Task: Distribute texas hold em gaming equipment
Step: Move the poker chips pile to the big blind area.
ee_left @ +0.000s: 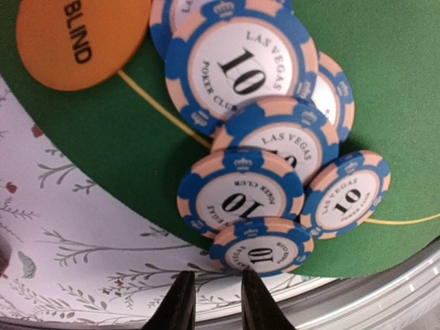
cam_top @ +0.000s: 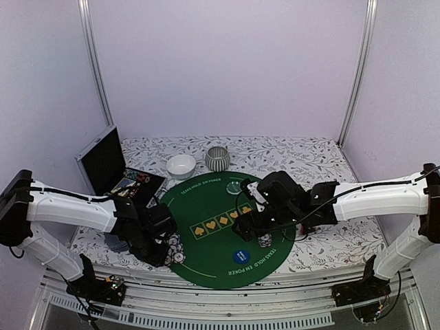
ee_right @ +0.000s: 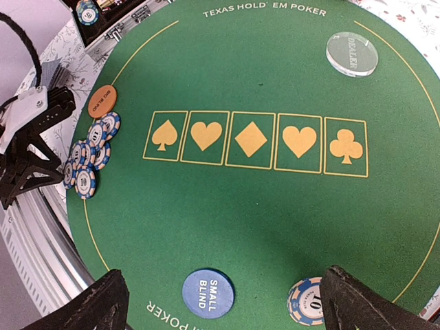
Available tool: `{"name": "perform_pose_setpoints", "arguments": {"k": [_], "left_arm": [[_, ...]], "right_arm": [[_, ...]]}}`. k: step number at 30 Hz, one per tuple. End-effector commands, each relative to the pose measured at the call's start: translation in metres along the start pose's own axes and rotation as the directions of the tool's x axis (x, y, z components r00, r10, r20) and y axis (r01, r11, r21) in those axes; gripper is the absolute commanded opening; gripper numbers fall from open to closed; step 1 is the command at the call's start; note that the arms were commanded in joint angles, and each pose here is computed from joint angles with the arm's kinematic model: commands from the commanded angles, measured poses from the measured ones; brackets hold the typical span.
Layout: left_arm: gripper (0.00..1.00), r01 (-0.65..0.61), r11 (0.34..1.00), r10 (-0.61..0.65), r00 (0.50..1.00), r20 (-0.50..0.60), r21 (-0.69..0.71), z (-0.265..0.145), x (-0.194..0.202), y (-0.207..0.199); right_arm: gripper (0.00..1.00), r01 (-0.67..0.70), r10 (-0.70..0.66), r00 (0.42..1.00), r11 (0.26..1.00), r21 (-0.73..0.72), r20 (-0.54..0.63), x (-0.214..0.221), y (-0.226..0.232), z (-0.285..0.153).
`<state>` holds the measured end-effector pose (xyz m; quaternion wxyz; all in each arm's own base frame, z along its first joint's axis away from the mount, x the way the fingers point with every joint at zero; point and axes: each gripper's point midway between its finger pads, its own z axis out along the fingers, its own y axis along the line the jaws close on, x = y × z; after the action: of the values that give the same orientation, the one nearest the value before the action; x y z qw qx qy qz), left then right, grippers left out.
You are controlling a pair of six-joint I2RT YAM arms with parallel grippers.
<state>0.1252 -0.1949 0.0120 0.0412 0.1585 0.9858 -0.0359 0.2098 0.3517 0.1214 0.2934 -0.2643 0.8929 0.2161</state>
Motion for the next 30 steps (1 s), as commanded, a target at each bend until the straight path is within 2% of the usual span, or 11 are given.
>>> {"name": "perform_pose_setpoints", "arguments": {"k": [1, 10, 18, 23, 27, 30], "left_arm": [[0.25, 0.019, 0.997, -0.015, 0.998, 0.063, -0.077, 0.008, -0.018, 0.019], [0.25, 0.022, 0.997, -0.013, 0.993, 0.116, -0.077, -0.011, -0.033, 0.02], [0.29, 0.023, 0.999, -0.017, 0.972, 0.234, -0.026, -0.052, -0.073, 0.019], [0.4, 0.062, 0.998, -0.056, 0.933, 0.355, -0.005, -0.094, -0.12, 0.037], [0.5, 0.098, 0.993, -0.063, 0.908, 0.414, -0.063, -0.122, -0.159, 0.072], [0.53, 0.145, 0.983, -0.084, 0.897, 0.434, -0.111, -0.135, -0.186, 0.1]], "right_arm": [[0.99, 0.0, 0.0, 1.0, 1.0, 0.003, 0.03, -0.01, 0.0, -0.004], [0.99, -0.005, 0.004, 0.998, 1.0, 0.007, 0.06, -0.019, -0.001, -0.013], [0.99, -0.048, 0.032, 0.982, 0.995, 0.086, 0.187, -0.038, -0.025, -0.046], [0.99, -0.106, 0.068, 0.96, 0.986, 0.128, 0.272, -0.045, -0.049, -0.073], [0.99, -0.164, 0.112, 0.942, 0.976, 0.143, 0.317, -0.045, -0.073, -0.089], [0.99, -0.235, 0.154, 0.91, 0.957, 0.173, 0.384, -0.046, -0.094, -0.107]]}}
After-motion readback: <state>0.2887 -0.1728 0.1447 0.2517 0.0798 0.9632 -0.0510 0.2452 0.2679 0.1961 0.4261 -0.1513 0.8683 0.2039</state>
